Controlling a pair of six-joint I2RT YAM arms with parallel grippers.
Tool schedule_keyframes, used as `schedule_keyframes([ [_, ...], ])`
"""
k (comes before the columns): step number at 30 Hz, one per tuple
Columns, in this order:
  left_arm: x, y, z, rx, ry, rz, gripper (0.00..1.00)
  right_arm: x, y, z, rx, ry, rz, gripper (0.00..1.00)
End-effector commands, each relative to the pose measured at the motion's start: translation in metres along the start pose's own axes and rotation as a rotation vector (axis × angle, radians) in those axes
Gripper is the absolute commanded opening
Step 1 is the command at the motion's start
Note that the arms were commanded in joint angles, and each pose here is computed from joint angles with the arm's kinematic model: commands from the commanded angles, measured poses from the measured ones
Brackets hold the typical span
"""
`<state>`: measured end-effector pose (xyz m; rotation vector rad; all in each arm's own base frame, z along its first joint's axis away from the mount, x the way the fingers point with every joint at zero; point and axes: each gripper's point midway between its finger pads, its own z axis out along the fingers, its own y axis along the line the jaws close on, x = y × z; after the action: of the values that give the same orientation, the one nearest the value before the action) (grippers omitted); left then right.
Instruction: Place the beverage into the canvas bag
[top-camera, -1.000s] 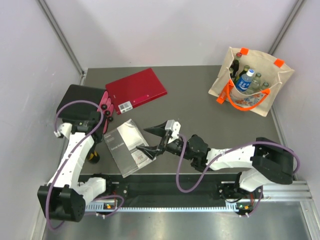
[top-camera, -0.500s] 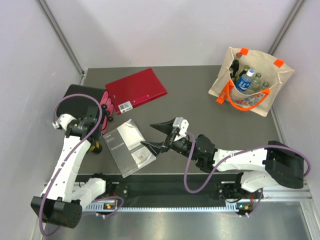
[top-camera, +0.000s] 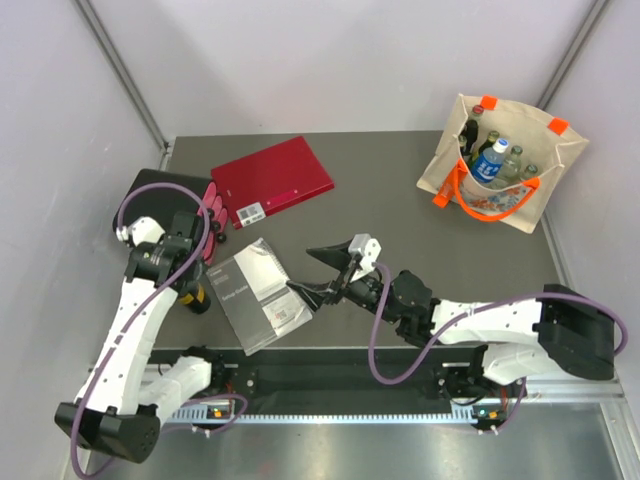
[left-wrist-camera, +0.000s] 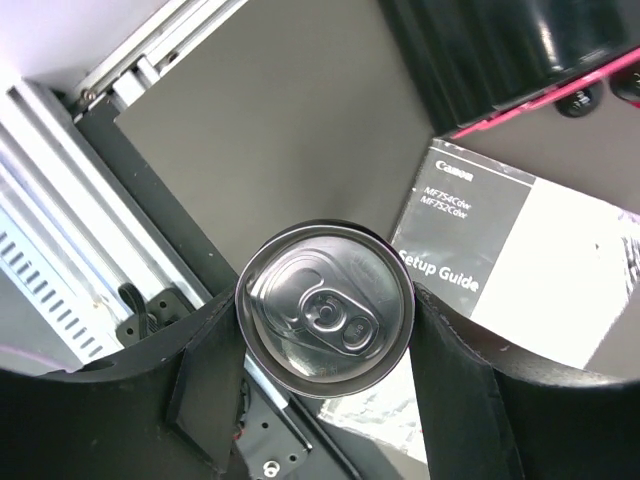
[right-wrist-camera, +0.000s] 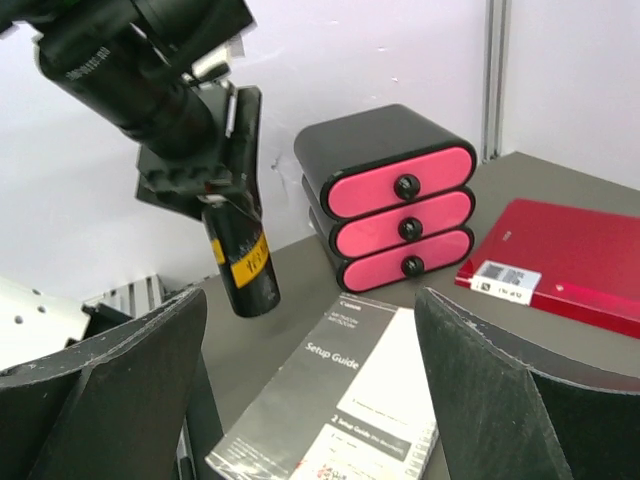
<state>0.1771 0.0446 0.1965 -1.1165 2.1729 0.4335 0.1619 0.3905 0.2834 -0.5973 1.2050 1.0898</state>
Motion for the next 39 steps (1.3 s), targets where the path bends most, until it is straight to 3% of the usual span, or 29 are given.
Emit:
schedule_keyframes([
  [1, -0.022, 0.0, -0.021, 0.091, -0.059, 0.044, 0.0, -0.025, -0.005, -0.003, 0.035, -0.058, 0.013, 0.84],
  [5, -0.029, -0.021, -0.04, 0.263, -0.063, 0.081, 0.0, -0.032, -0.014, -0.007, 0.082, -0.058, -0.014, 0.84],
  [9, -0.027, -0.076, -0.082, 0.671, -0.056, 0.193, 0.0, -0.037, -0.04, -0.015, 0.244, -0.029, 0.003, 0.84],
  [13, -0.001, -0.131, -0.129, 1.065, 0.074, 0.271, 0.0, -0.042, -0.084, -0.037, 0.545, 0.056, 0.026, 0.85],
  [15, 0.008, -0.157, -0.139, 1.171, 0.107, 0.308, 0.0, -0.041, -0.092, -0.046, 0.609, 0.114, 0.005, 0.85],
  [17, 0.021, -0.178, -0.144, 1.194, 0.104, 0.362, 0.0, -0.054, -0.102, -0.058, 0.683, 0.113, -0.002, 0.85],
  [22, 0.033, -0.241, -0.177, 1.323, -0.029, 0.486, 0.0, -0.073, -0.122, -0.094, 0.792, 0.112, 0.041, 0.84],
  [29, 0.095, -0.342, -0.186, 1.426, -0.113, 0.669, 0.0, -0.083, -0.148, -0.135, 0.91, 0.106, 0.05, 0.83],
  [34, 0.132, -0.396, -0.196, 1.45, -0.144, 0.778, 0.0, -0.088, -0.16, -0.16, 1.008, 0.078, 0.045, 0.83],
  [39, 0.165, -0.421, -0.209, 1.463, -0.191, 0.842, 0.03, -0.085, -0.163, -0.17, 1.033, 0.074, 0.048, 0.83],
])
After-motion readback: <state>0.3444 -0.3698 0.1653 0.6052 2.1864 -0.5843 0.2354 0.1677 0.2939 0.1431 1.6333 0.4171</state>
